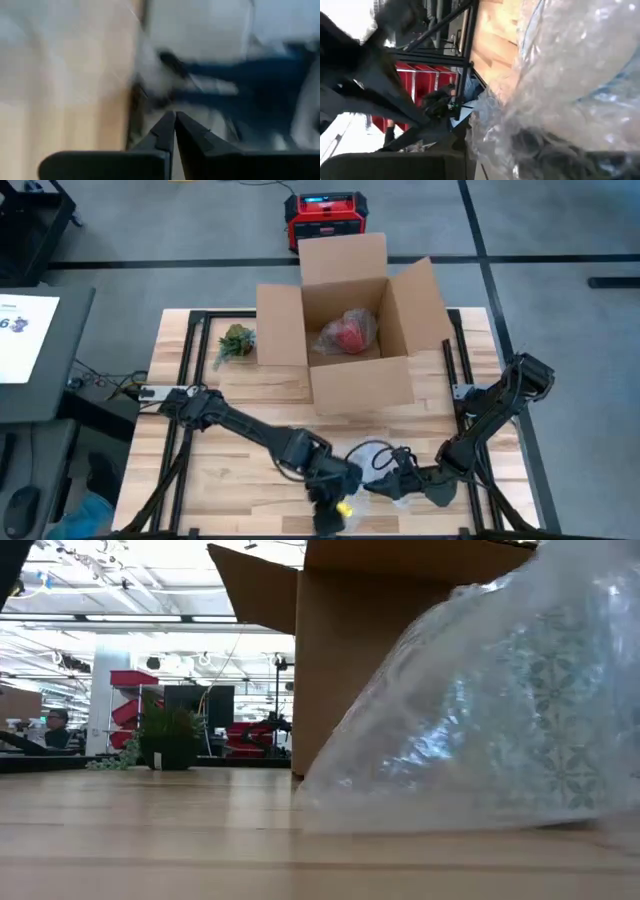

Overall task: Wrap mug
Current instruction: Wrap the white mug with bubble wrap

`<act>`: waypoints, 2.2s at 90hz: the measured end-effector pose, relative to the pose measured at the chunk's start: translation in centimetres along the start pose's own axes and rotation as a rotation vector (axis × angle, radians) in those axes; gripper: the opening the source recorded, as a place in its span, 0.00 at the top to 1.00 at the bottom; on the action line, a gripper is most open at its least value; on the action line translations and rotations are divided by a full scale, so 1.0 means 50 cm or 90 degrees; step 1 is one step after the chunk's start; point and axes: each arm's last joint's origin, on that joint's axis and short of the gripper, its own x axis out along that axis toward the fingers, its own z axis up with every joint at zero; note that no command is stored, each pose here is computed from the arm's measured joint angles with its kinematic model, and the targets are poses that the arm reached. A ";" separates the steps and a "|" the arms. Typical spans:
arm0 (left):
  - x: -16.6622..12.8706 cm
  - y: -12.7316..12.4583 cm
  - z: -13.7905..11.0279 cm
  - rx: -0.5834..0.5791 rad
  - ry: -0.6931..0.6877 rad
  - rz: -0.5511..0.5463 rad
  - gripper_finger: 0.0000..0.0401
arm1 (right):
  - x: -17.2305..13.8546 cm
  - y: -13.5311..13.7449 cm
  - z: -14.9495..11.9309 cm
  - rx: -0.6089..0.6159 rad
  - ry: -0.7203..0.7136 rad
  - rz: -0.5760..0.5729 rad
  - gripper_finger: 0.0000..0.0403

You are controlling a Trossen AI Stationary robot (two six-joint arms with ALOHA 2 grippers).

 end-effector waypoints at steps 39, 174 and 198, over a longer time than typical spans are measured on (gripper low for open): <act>0.023 -0.013 -0.047 0.060 0.014 0.115 1.00 | 0.005 -0.010 0.018 0.069 -0.104 -0.012 0.78; 0.128 0.080 -0.006 -0.049 -0.267 0.490 1.00 | 0.006 0.014 0.065 0.042 -0.131 -0.058 0.79; 0.128 0.082 -0.024 -0.070 -0.241 0.519 1.00 | 0.005 0.024 0.086 0.019 -0.119 -0.082 0.79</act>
